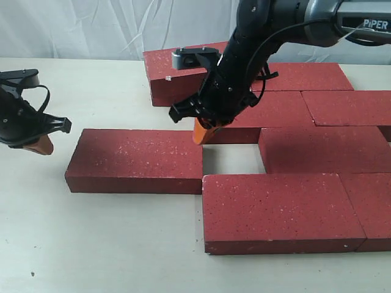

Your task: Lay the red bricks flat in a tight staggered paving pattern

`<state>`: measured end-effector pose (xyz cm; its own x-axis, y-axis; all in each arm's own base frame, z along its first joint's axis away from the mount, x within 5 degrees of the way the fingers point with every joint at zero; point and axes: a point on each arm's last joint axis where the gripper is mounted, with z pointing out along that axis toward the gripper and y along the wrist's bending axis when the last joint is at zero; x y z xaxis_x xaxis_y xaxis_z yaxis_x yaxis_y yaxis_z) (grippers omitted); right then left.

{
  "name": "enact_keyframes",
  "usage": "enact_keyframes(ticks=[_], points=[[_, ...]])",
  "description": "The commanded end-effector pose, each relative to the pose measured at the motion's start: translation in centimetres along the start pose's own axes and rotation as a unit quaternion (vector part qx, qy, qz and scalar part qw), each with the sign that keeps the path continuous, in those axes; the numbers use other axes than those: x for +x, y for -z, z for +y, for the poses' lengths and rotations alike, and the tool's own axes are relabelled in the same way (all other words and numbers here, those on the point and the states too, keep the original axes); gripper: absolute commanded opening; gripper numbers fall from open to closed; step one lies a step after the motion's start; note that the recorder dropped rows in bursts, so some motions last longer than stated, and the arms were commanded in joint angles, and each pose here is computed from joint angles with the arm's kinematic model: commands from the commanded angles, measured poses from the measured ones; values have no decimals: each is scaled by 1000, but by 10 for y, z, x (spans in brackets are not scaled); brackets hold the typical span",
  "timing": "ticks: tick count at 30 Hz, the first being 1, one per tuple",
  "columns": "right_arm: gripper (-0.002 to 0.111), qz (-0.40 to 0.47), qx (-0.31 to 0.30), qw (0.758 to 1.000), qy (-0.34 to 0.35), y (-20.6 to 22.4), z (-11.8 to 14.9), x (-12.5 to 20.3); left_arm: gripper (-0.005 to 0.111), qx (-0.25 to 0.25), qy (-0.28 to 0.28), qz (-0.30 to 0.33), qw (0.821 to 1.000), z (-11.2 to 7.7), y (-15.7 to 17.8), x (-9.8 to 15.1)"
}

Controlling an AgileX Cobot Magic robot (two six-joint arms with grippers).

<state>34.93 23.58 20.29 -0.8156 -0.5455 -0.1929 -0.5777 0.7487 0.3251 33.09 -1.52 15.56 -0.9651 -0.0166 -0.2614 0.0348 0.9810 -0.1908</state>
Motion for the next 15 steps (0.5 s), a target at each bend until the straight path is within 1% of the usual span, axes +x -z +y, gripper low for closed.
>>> enact_keyframes(ticks=[1, 5, 10, 15], points=[[-1, 41, -21, 998, 50, -1, 25, 7, 0, 2, 4, 12, 1000, 0, -4, 6], [-1, 78, -33, 993, 78, -6, 41, 14, 0, 5, 13, 26, 1000, 1, -14, 8], [-1, 96, -35, 990, 93, -19, 56, 22, 0, 20, 17, 28, 999, 0, -21, 8], [-1, 90, -29, 990, 99, -34, 63, 28, 0, 31, 17, 21, 999, -2, -21, 7]])
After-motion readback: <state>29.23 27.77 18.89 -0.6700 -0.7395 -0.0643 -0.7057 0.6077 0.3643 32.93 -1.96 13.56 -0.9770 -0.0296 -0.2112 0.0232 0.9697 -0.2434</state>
